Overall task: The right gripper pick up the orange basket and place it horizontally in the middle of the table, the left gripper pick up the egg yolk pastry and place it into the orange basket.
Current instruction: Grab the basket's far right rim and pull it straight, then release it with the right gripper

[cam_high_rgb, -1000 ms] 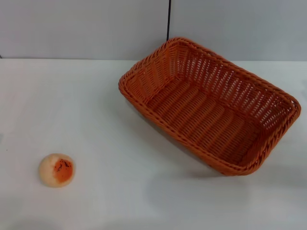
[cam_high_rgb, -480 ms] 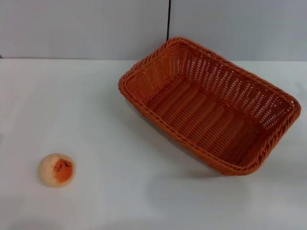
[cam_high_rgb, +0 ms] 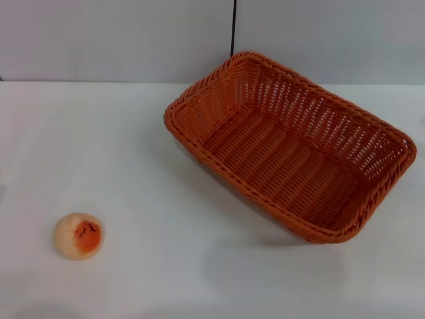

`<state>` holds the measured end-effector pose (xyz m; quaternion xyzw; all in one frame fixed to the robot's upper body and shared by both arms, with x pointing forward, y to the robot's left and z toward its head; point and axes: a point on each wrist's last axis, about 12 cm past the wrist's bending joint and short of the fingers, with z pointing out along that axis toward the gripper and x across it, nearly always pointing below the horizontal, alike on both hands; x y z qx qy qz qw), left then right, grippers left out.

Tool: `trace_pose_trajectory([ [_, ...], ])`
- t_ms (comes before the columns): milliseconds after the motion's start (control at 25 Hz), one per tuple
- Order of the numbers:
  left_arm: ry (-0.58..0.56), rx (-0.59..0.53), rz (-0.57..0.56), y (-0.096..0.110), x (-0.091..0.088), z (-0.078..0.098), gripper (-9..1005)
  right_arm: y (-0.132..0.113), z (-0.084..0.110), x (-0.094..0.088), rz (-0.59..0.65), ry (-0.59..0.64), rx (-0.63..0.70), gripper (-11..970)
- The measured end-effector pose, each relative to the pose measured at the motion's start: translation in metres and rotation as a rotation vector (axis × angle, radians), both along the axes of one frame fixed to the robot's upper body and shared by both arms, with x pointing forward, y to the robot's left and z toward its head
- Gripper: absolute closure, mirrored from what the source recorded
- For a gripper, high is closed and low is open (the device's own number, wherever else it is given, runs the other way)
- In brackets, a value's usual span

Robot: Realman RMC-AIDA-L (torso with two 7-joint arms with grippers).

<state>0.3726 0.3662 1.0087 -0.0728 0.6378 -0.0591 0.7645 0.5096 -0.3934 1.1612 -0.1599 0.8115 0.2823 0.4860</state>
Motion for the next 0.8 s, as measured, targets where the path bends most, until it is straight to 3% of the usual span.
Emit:
trace_pose_trajectory([
  [120, -0.002, 0.000, -0.001, 0.000, 0.001, 0.000, 216, 0.001, 0.027, 0.010, 0.043, 0.180, -0.052, 237],
  [320, 0.002, 0.000, 0.002, 0.000, -0.001, 0.000, 220, 0.010, 0.054, 0.030, 0.116, 0.319, -0.073, 242],
  [480, 0.007, -0.001, 0.010, 0.001, -0.006, -0.001, 223, 0.021, 0.052, 0.045, 0.126, 0.415, -0.095, 246],
  [800, 0.014, -0.001, 0.020, 0.003, -0.013, -0.002, 230, 0.038, 0.022, 0.070, 0.086, 0.506, -0.155, 254],
])
